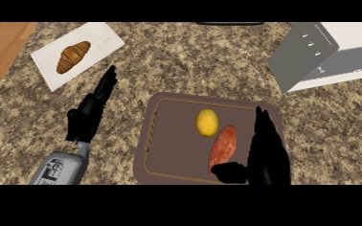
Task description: Pick the sweet potato from the tray and place it in the tiered shelf
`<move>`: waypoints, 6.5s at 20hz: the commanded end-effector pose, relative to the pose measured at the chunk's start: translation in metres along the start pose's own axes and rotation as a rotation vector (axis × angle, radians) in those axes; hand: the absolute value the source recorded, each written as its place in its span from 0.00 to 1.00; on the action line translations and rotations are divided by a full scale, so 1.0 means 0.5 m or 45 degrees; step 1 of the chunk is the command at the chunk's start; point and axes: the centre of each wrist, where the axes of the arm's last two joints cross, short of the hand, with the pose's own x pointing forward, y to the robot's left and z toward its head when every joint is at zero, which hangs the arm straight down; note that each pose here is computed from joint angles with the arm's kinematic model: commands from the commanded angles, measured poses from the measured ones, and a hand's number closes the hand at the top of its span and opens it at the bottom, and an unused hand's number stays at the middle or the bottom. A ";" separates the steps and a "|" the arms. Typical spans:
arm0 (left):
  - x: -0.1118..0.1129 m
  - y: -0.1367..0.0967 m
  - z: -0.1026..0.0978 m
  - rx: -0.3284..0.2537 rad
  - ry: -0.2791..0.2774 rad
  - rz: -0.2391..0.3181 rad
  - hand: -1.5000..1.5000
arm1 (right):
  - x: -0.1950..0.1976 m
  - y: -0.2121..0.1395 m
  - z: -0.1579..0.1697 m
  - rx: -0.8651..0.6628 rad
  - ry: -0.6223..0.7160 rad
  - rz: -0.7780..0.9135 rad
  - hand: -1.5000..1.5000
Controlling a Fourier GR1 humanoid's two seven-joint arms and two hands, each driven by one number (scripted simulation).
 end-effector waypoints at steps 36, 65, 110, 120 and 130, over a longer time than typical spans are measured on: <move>-0.018 0.005 0.000 0.011 0.036 0.019 0.50 | 0.008 0.119 -0.006 0.036 0.182 0.120 1.00; 0.020 -0.028 -0.005 0.010 0.031 0.038 0.50 | -0.141 -0.419 0.014 -0.255 -0.926 -0.190 1.00; 0.002 -0.007 -0.021 0.007 0.014 0.006 0.50 | 0.029 -0.641 -0.345 -0.916 -0.979 -0.105 1.00; 0.006 -0.039 0.013 -0.014 0.001 0.010 0.50 | 0.032 -0.645 -0.433 -0.820 -0.977 -0.528 1.00; 0.028 -0.019 -0.022 -0.011 -0.019 0.005 0.50 | -0.063 -0.644 -0.501 -1.012 -0.699 -0.232 1.00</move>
